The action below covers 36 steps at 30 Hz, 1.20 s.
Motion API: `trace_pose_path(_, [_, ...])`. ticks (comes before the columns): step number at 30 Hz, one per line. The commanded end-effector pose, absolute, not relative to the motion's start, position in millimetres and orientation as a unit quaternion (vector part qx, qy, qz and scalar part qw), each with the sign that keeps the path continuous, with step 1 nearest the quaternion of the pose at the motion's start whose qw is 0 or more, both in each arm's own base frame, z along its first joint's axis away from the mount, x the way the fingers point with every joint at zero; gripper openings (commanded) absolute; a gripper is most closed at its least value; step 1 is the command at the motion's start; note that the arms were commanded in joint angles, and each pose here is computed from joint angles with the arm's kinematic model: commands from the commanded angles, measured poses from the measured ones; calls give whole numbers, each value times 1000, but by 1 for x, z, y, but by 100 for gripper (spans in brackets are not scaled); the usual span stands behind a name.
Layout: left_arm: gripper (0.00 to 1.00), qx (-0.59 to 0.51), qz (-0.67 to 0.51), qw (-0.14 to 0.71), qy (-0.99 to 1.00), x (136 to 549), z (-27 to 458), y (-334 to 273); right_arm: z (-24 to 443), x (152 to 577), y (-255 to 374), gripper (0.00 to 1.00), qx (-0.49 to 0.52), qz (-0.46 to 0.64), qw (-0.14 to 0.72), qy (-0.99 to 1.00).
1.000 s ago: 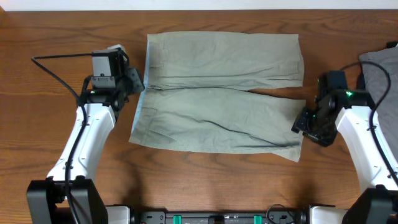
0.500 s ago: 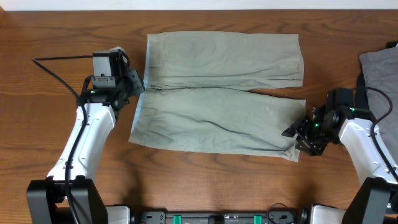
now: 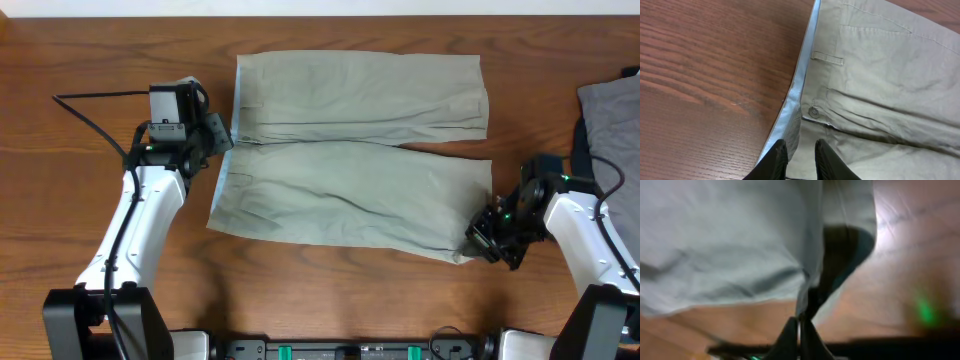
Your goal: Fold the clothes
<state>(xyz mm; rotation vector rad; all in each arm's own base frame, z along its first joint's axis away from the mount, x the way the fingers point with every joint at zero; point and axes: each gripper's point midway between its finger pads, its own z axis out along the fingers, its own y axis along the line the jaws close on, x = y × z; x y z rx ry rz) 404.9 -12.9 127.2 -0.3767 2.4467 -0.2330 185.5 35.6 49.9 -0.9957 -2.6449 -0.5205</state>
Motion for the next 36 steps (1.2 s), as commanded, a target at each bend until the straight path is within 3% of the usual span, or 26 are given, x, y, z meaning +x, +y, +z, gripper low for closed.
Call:
trace_pose_path(1, [26, -147, -86, 321, 932, 404, 127, -11, 48, 173, 33, 1, -322, -163, 150, -920])
trace_pose_path(9, [28, -146, -86, 322, 931, 405, 127, -11, 35, 156, 14, 1, -318, -95, 160, -930])
trace_pose_path(14, [28, -146, -86, 322, 931, 405, 127, -11, 53, 186, 48, 2, -312, -218, 135, -915])
trace_pose_path(22, [28, -147, -86, 321, 932, 404, 127, -11, 70, 186, 53, 30, -189, -228, 122, -947])
trace_pose_path(29, [28, -147, -86, 321, 932, 404, 127, -11, 59, 183, 49, 43, -111, -153, 112, -976])
trace_pose_path(33, [28, -147, -86, 321, 932, 404, 126, -11, 50, 186, 15, 45, -201, -34, 99, -974])
trace_pose_path(36, [28, -147, -86, 321, 932, 404, 126, -11, 48, 195, 8, 46, -251, -21, 79, -964])
